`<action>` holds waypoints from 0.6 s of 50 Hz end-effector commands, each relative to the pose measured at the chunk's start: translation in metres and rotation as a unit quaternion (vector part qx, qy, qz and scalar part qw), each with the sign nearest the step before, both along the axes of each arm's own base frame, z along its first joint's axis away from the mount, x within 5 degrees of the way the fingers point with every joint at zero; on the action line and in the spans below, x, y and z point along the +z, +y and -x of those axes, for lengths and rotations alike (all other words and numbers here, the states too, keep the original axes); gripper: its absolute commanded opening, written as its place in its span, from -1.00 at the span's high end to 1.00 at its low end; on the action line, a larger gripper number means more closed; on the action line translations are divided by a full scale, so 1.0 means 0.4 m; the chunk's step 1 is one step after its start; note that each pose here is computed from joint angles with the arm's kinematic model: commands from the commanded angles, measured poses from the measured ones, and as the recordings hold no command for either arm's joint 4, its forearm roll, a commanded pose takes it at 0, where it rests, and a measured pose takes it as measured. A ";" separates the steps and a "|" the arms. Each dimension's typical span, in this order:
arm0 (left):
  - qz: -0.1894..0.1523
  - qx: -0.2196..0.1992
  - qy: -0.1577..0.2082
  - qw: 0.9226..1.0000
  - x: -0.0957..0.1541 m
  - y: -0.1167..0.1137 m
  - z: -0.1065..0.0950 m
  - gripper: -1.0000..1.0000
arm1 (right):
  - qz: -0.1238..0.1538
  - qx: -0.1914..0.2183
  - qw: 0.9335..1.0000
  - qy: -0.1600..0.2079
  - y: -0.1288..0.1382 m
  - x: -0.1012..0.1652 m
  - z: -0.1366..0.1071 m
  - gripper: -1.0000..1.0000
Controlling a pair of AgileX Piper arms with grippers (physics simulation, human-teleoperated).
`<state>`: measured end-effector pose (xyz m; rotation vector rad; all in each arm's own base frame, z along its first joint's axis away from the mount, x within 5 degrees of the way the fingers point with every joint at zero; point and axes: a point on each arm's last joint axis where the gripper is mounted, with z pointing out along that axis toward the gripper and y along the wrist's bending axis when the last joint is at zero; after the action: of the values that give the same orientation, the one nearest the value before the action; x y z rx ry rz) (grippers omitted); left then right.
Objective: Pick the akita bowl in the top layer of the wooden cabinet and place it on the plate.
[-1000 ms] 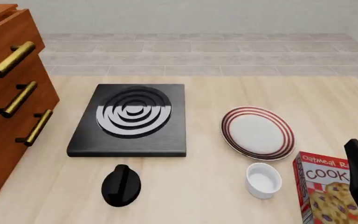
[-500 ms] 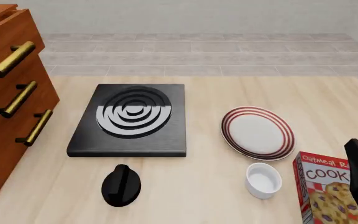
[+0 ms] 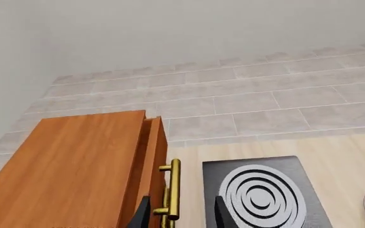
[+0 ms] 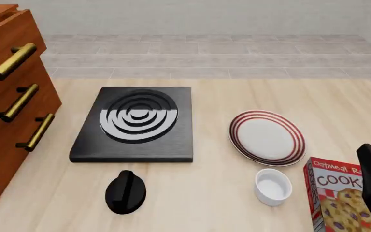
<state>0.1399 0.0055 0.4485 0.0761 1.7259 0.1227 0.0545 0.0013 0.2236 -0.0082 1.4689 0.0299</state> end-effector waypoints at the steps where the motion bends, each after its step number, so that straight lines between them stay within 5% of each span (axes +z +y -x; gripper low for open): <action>1: 0.010 0.015 0.040 0.999 0.011 0.012 -0.037 -1.00 | -0.001 -0.001 1.000 0.001 0.000 -0.001 0.000 -1.00; 4: -0.006 0.022 0.065 0.998 -0.004 0.022 -0.057 -1.00 | -0.001 -0.001 1.000 0.001 0.000 -0.002 0.000 -1.00; 7: 0.024 0.026 0.070 0.997 -0.002 0.020 -0.067 -1.00 | -0.001 0.000 1.000 0.001 0.000 -0.003 -0.001 -1.00; 12: -0.015 0.046 0.095 0.994 -0.025 0.050 -0.093 -1.00 | 0.000 -0.002 1.000 0.001 0.000 -0.004 -0.001 -1.00; 19: 0.023 0.052 0.115 0.992 -0.042 0.049 -0.107 -1.00 | 0.001 -0.003 1.000 0.001 -0.001 -0.004 -0.001 -1.00; 21: -0.007 0.067 0.129 0.989 -0.061 0.075 -0.120 -1.00 | 0.003 -0.003 1.000 0.000 -0.001 -0.003 -0.001 -1.00; 30: 0.019 0.077 0.148 0.986 -0.082 0.082 -0.134 -1.00 | 0.003 0.000 1.000 0.002 0.000 -0.005 -0.002 -1.00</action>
<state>0.1849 0.0297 0.4264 -0.0260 1.9728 0.1913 0.0549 0.0011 0.2222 -0.0084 1.4708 0.0240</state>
